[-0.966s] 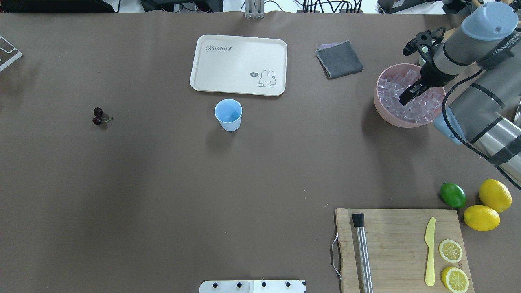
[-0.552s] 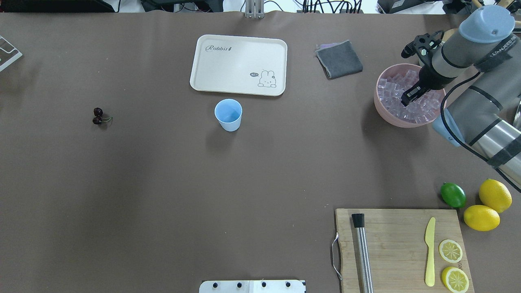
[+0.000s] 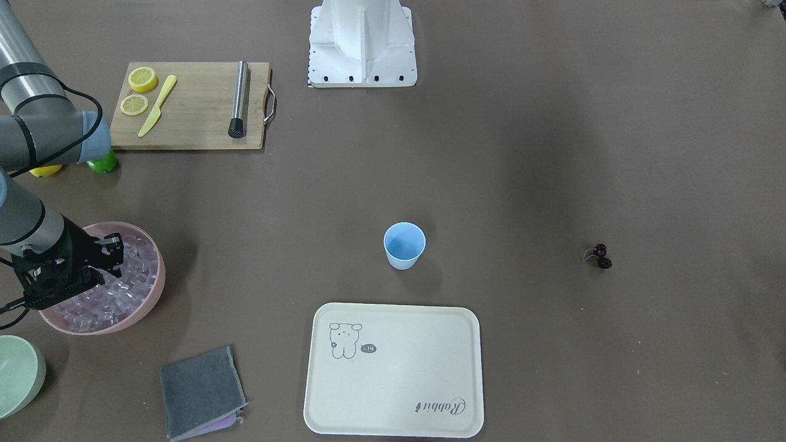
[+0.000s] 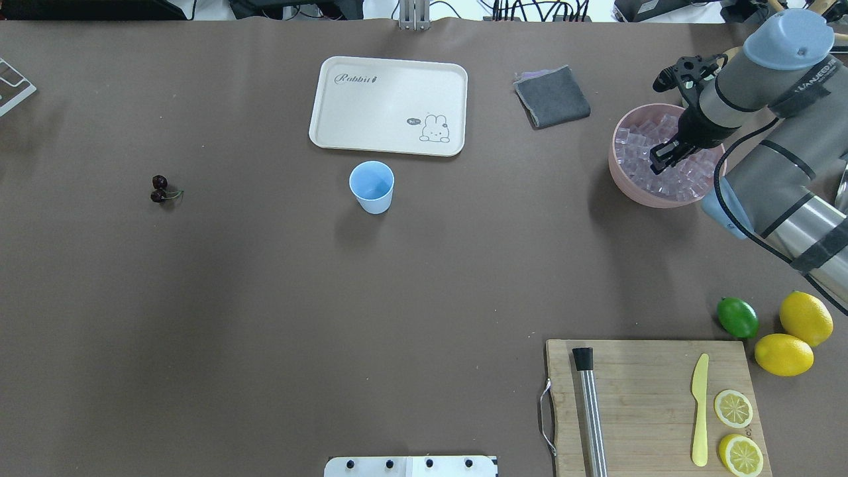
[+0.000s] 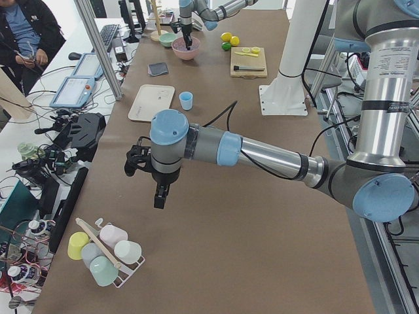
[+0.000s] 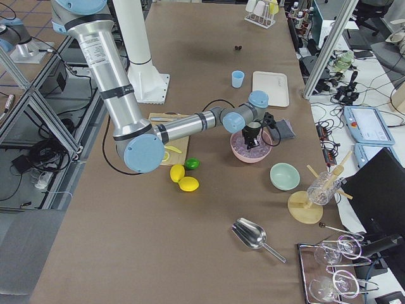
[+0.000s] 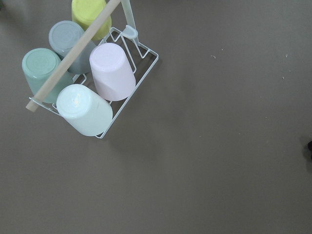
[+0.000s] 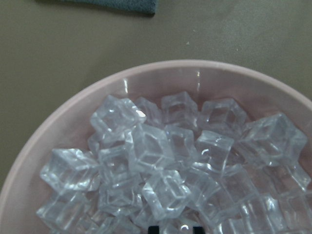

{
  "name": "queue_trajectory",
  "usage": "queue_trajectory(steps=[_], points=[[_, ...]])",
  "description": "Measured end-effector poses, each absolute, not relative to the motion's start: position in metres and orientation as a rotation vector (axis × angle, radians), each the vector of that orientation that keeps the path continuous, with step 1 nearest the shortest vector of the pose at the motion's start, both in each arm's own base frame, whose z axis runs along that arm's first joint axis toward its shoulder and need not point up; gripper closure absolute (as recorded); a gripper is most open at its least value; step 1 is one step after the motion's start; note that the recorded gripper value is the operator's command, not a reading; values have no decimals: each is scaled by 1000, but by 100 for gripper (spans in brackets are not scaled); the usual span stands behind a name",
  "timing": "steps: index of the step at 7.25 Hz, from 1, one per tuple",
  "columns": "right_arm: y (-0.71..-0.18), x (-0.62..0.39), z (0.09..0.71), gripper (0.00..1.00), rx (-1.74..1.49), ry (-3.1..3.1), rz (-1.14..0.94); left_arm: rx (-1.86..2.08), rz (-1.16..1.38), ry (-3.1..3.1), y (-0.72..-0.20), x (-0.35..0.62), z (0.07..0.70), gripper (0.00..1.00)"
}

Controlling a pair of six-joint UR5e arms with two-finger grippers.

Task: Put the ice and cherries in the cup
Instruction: 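Lower the right gripper into the pink bowl and grasp an ice cube, then carry the ice cube with the right gripper over the light-blue cup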

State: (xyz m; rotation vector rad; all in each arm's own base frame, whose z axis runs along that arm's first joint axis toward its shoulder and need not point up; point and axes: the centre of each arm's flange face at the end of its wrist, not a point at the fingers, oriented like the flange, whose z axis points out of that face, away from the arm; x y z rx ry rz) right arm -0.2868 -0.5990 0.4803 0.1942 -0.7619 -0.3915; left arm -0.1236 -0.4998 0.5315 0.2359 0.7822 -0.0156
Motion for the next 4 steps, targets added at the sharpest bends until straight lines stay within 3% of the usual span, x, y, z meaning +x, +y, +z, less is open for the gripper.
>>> queue_trajectory(steps=[4], points=[[-629,-265,423,87,161,-800,-335,234,-17,782,-500,-124,533,2]])
